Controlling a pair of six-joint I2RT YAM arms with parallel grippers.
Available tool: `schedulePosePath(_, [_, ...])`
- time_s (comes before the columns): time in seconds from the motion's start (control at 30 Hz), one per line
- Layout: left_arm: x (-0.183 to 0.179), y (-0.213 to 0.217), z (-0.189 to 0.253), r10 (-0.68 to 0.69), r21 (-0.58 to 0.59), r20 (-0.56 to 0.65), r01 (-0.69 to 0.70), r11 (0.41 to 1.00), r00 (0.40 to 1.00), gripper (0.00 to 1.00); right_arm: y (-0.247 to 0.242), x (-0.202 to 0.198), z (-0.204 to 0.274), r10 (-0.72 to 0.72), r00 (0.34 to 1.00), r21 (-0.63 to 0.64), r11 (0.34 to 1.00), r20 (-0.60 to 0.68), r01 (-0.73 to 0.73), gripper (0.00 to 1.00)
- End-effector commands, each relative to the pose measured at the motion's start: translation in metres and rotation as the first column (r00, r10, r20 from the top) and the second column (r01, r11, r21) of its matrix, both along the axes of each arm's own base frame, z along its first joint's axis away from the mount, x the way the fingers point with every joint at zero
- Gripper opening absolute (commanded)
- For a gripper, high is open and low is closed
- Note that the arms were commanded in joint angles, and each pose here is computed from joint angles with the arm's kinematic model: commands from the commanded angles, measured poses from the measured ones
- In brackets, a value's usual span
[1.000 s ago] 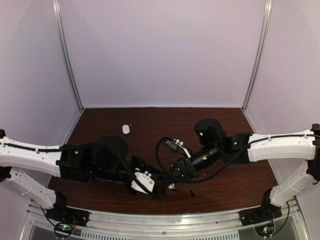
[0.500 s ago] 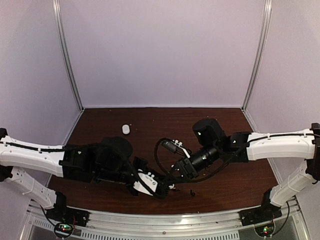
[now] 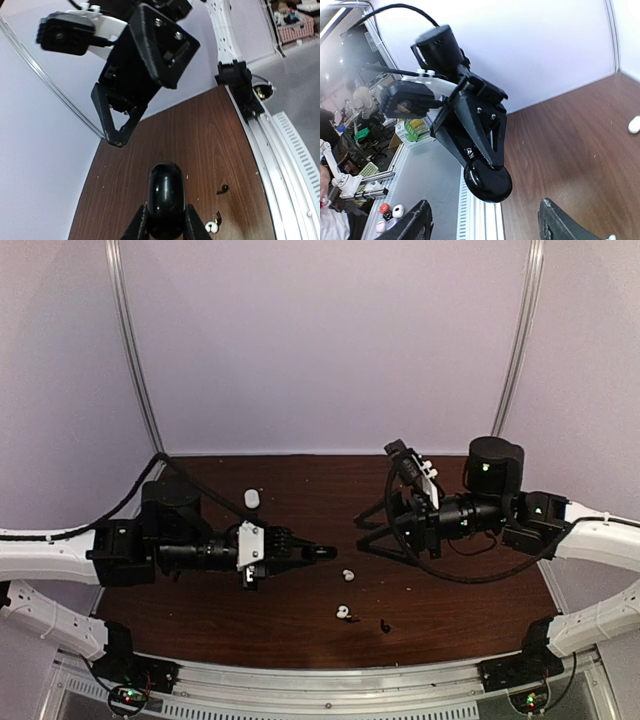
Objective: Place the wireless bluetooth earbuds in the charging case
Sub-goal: Pass from the right arm to the left, then pass from the left arm to the right
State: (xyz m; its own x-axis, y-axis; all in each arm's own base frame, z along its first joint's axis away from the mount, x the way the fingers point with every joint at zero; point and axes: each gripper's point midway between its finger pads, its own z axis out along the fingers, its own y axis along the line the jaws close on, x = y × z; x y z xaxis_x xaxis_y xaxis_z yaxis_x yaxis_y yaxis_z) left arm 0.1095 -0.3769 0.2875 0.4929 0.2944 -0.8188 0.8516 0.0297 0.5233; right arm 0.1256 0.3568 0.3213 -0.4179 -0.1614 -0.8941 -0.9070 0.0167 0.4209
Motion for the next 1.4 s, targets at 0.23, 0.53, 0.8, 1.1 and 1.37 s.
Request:
schedulePosePath(0.23, [-0.02,0.007,0.079,-0.183,-0.434,-0.163,0.096,0.896,0.969,0.0,-0.01,-0.003,0.062,-0.077,0.917,0.234,0.972,0.391,-0.018,0.61])
schedulePosePath(0.53, [-0.02,0.011,0.082,-0.202,-0.485,-0.201,0.082,0.87,0.958,0.0,0.009,-0.023,0.058,0.01,0.888,0.173,0.98,0.461,-0.101,0.56])
schedulePosePath(0.8, [-0.021,0.009,0.078,-0.213,-0.487,-0.21,0.086,0.869,0.954,0.0,0.022,-0.033,0.058,0.036,0.879,0.151,0.981,0.476,-0.122,0.51])
schedulePosePath(1.1, [-0.02,0.01,0.076,-0.217,-0.499,-0.226,0.078,0.863,0.95,0.0,0.033,-0.035,0.056,0.053,0.885,0.142,0.981,0.463,-0.133,0.42])
schedulePosePath(1.37, [-0.02,0.007,0.07,-0.219,-0.491,-0.238,0.078,0.868,0.946,0.0,0.034,-0.036,0.057,0.056,0.887,0.147,0.98,0.458,-0.138,0.31])
